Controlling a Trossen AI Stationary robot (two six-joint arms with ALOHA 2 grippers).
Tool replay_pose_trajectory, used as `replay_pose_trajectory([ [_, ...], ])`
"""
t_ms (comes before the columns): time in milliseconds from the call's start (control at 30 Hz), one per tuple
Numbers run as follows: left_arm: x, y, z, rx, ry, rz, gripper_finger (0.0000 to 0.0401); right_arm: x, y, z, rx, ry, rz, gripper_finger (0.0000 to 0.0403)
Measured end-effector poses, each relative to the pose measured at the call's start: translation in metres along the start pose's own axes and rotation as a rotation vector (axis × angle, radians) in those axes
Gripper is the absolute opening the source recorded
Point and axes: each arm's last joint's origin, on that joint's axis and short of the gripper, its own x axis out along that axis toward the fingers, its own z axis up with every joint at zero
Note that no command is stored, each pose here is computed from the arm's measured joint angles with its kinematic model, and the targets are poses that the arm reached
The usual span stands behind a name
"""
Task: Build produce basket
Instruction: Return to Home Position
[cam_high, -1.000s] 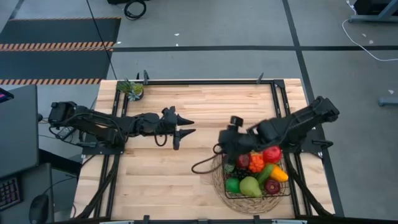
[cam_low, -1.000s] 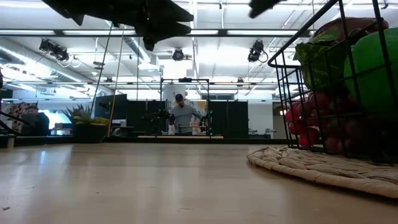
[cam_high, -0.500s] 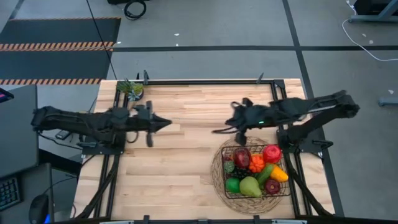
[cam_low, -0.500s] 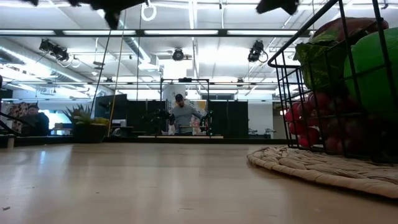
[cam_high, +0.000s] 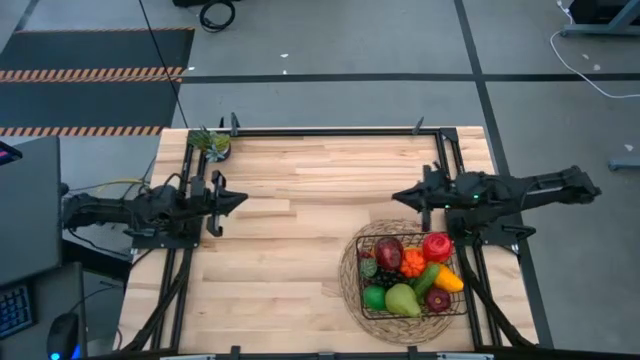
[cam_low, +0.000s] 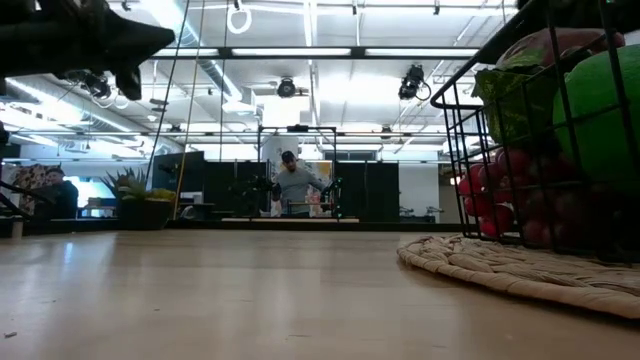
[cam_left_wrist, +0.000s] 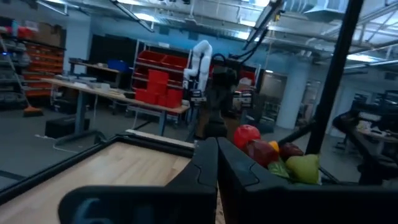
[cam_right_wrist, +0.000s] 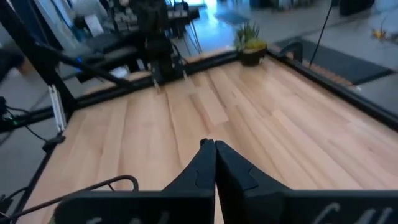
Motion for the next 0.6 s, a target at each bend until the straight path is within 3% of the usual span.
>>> replay_pose_trajectory([
  [300,-0.015,0.003,-0.003,0.002,0.049,-0.010,0.0003,-0.029,-0.019,-0.043,0.013,-0.230,0.137,0.0006],
  [500,-0.015,0.005,-0.018,-0.016,0.055,-0.008,0.0004,-0.011,-0.022,-0.070,-0.035,-0.340,0.170,0.0011],
  [600,-0.014,0.005,-0.016,-0.021,0.030,-0.011,0.0004,-0.008,-0.025,-0.077,-0.058,-0.318,0.126,0.0010],
])
